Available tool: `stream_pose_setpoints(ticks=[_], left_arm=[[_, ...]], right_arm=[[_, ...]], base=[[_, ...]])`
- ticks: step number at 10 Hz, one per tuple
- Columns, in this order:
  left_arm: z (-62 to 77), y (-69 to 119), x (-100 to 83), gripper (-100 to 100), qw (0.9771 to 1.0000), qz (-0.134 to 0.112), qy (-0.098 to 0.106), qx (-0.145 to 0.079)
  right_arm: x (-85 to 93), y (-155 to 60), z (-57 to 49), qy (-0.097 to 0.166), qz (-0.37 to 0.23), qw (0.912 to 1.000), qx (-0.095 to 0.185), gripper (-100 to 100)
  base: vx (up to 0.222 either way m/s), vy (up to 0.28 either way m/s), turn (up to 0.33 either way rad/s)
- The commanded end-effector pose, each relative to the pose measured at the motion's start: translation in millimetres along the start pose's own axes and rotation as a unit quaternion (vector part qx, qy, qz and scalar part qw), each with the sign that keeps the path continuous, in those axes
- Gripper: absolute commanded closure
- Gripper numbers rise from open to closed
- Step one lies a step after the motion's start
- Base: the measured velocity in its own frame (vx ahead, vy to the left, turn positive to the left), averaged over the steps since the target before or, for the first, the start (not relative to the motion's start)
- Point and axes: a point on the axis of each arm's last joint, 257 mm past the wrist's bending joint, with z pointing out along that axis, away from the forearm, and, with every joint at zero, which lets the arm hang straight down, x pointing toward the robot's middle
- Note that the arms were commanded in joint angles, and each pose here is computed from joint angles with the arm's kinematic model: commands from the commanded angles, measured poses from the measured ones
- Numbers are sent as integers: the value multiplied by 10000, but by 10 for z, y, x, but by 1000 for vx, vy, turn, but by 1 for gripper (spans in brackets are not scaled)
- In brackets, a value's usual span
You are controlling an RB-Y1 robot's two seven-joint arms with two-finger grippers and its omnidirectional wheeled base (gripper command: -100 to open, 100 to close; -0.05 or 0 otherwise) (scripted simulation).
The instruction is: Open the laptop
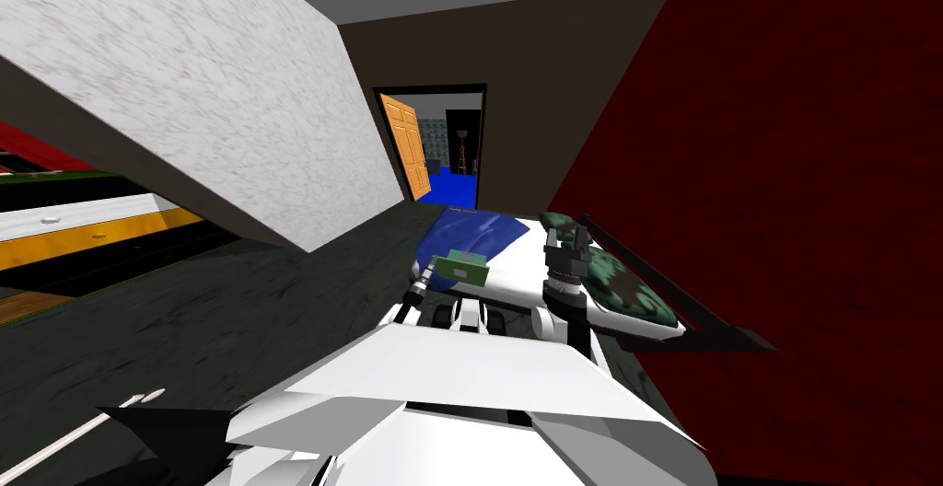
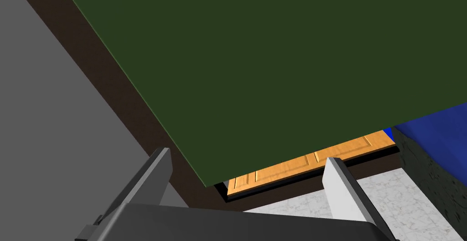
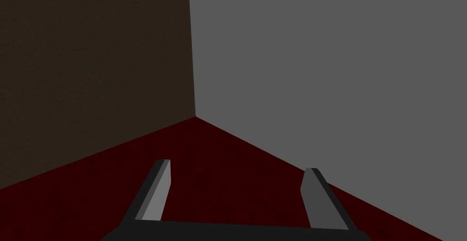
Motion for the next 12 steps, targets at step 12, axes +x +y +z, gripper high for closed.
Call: stream_pose_setpoints(ticks=[12], left_arm=[[578,223,-134,100,9964,-93,264,-797]], right_arm=[[0,0,0,0,0,10000,-1,0]], base=[[-28,6,-48]])
